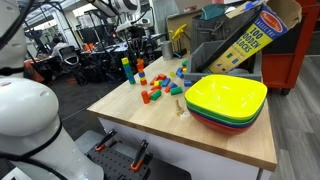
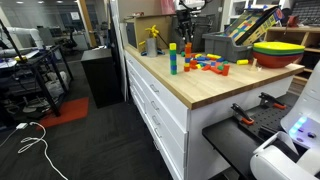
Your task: Put one orange block on top of the stack on the right.
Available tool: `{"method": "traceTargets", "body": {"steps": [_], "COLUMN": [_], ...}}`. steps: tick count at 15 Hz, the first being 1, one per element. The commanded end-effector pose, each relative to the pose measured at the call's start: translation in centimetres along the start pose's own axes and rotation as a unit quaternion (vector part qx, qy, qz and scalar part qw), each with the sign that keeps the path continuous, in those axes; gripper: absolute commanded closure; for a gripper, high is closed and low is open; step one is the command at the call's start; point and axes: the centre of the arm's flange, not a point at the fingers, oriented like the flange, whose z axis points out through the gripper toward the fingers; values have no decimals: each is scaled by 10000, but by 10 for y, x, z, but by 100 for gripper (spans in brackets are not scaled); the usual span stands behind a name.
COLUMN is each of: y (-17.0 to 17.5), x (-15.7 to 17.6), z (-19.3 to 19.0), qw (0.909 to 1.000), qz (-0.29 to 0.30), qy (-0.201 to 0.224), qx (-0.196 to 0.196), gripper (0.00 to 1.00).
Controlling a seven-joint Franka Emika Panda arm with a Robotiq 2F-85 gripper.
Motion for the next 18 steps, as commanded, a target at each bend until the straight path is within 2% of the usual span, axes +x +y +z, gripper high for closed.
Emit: {"method": "traceTargets", "body": {"steps": [1,18], "y": [2,-4], "x": [-1,-4], "z": [-7,-5], "qw": [9999,9998], "qz": [-113,-137], "qy": [-86,-161], "qx": [-31,3], "gripper": [93,93]}}
